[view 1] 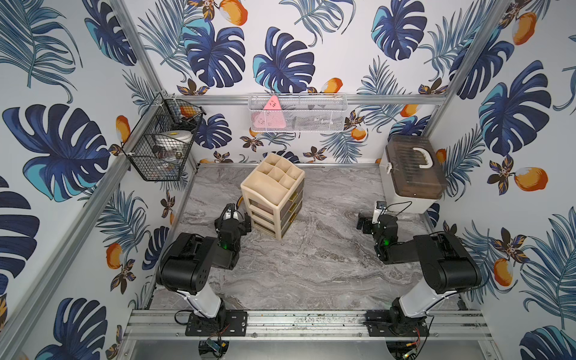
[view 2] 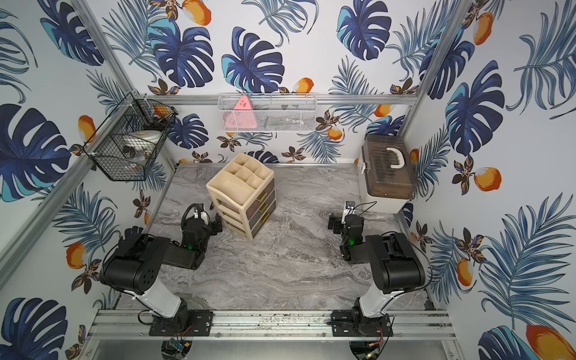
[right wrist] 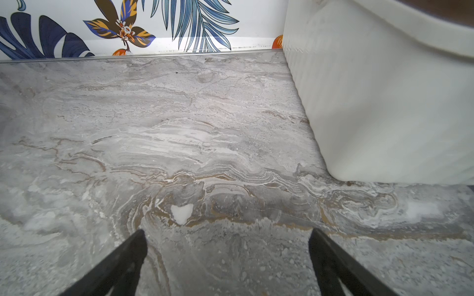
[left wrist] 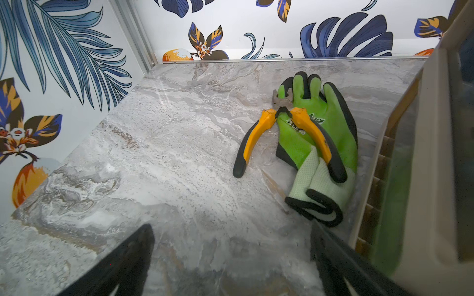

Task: Sort the rolls of trash bags by color and place them into the drawer
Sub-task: Reset both arms

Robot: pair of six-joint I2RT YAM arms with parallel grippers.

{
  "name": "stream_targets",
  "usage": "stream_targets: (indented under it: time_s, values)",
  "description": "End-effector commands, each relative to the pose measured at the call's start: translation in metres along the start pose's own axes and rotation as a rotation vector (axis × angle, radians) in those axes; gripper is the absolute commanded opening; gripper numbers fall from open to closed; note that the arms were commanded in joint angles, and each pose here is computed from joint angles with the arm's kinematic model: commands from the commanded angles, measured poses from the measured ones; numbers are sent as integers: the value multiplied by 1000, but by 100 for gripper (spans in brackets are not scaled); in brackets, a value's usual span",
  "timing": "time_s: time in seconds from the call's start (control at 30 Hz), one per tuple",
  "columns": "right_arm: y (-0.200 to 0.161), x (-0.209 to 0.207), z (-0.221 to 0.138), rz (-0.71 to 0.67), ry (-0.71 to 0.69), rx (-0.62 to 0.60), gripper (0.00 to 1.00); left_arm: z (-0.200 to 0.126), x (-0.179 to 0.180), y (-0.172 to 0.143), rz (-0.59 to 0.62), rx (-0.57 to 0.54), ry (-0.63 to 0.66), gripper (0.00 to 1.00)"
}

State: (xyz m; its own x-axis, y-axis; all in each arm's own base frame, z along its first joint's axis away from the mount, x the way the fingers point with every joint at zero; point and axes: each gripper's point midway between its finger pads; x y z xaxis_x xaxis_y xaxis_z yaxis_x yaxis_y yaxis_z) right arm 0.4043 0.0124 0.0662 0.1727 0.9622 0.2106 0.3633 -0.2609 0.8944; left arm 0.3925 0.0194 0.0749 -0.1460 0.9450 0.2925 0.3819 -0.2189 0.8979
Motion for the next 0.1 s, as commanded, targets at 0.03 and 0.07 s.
stream_targets:
  time_s: [0.03,0.07]
  values:
    - [4,2,1,8,9,-11,100,-2,-3,5,13,-25,-10,99]
    - [4,2,0,9,9,-12,100,-3,-4,7,20,-32,-4,99]
Point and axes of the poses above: each gripper's point midway between its finger pads, its own z axis out along the fingers, its own x axis along the line the jaws close on, y = z × x, and after that the axes turned 14 degrees about z, right-handed
